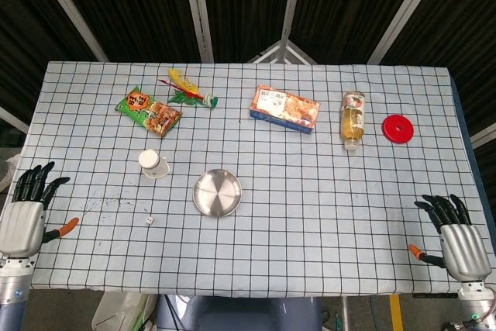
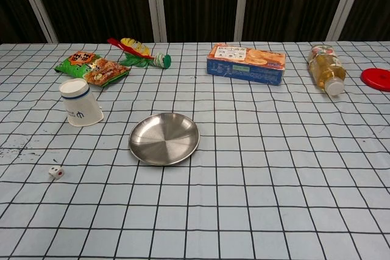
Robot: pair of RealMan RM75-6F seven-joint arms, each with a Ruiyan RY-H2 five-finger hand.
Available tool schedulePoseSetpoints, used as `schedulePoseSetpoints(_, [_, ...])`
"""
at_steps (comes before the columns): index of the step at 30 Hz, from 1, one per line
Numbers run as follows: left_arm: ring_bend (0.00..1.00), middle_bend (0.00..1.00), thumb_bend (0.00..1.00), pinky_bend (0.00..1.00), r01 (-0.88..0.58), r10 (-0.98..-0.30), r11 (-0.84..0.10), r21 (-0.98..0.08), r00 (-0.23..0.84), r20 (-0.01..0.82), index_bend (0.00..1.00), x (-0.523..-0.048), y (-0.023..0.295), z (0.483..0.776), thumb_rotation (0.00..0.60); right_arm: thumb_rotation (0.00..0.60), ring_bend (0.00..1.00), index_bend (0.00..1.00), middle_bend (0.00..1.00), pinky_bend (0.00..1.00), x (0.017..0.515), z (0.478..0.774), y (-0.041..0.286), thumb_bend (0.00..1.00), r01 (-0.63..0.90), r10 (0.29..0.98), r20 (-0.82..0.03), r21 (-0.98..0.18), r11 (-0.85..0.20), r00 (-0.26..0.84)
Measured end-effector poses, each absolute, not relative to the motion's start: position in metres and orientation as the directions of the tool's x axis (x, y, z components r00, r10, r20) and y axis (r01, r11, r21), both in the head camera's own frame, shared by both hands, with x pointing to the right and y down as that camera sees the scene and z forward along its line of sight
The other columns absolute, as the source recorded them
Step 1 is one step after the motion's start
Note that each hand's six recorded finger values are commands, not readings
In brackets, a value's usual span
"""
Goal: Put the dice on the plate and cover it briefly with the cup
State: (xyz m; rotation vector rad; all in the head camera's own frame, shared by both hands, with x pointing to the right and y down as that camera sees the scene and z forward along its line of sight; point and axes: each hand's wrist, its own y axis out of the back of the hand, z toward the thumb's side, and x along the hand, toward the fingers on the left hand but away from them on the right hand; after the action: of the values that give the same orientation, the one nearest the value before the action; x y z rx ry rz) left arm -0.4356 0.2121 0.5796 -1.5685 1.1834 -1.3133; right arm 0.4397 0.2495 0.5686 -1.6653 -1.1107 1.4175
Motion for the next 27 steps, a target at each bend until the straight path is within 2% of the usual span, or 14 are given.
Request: schedulePoseSetpoints(27, [0.00, 0.04, 0.12, 0.00, -0.147, -0.956, -0.291, -0.945, 0.082, 0.281, 0.23, -0.427, 0.217, 0.585, 0.600, 0.600, 0.13, 0.25, 0.19, 0.00, 0.451, 0.556, 0.249, 0.10, 0.182, 0.923, -0.384, -0.909, -0.375, -0.015])
